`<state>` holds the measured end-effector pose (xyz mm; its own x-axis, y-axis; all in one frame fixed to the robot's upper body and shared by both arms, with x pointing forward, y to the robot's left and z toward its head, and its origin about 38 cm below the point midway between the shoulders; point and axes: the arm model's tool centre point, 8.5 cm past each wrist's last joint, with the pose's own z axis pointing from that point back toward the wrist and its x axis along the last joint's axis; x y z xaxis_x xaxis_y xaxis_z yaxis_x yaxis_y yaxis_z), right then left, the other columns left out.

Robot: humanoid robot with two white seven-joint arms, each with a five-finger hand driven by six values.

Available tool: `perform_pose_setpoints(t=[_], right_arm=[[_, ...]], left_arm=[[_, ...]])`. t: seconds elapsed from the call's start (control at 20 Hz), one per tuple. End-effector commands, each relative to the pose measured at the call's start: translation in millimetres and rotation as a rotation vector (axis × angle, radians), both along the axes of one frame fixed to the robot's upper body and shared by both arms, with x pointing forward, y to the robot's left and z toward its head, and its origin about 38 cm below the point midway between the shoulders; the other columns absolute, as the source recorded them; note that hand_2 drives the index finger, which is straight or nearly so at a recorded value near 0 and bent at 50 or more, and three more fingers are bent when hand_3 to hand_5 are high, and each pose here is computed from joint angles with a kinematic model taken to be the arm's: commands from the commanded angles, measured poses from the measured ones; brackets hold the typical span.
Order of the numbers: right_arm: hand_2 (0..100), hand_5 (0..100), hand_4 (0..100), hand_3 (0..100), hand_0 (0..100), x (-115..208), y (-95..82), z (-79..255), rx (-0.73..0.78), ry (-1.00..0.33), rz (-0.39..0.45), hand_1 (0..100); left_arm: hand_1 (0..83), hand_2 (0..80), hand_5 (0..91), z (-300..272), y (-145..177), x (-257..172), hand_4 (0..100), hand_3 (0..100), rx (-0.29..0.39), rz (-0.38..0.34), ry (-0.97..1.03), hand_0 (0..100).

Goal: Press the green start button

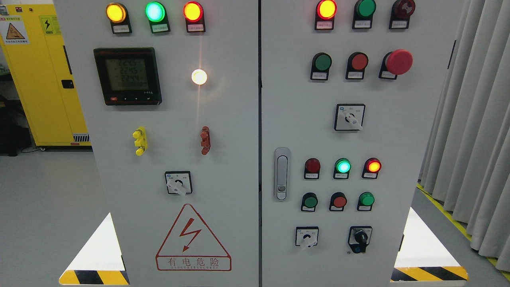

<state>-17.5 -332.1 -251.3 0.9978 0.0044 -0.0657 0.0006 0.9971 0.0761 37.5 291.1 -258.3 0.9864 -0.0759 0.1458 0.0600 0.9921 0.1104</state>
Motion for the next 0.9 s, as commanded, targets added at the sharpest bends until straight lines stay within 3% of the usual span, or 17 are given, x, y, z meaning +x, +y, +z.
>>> perform_pose_setpoints(t=[0.0, 0.4, 0.65, 0.7, 0.85], right_arm=[[0, 0, 0, 0, 22, 0.9, 4.2, -1.0, -0.001, -0.004, -0.003, 39], [0, 0, 0, 0, 22, 5.0, 5.1, -1.3, 0.000, -0.022, 0.002, 39], [0, 0, 0, 0, 22, 47.2, 12.6, -1.5, -0.011, -0.218, 0.080, 39], [0, 0, 1, 5, 22, 60.6, 12.6, -0.1, -0.028, -0.257, 0.103, 39], [0, 0, 7, 11, 21, 92.0, 10.0, 14.3, -0.077, -0.401, 0.235, 40]], left_arm=[[55.6, 0.0, 0.0, 0.3, -0.1, 9.3, 0, 0, -0.002, -0.004, -0.026, 12], [55.6, 0.0, 0.0, 0.2, -0.1, 8.3, 0, 0, -0.002, -0.003, -0.024, 12], [55.6, 0.0, 0.0, 0.2, 0.0, 8.3, 0, 0, -0.002, -0.002, -0.025, 12], [55.6, 0.0, 0.0, 0.2, 0.0, 8.3, 0, 0, -0.002, -0.002, -0.025, 12], [55.6, 0.0, 0.0, 0.2, -0.1, 8.3, 0, 0, -0.002, -0.005, -0.024, 12]])
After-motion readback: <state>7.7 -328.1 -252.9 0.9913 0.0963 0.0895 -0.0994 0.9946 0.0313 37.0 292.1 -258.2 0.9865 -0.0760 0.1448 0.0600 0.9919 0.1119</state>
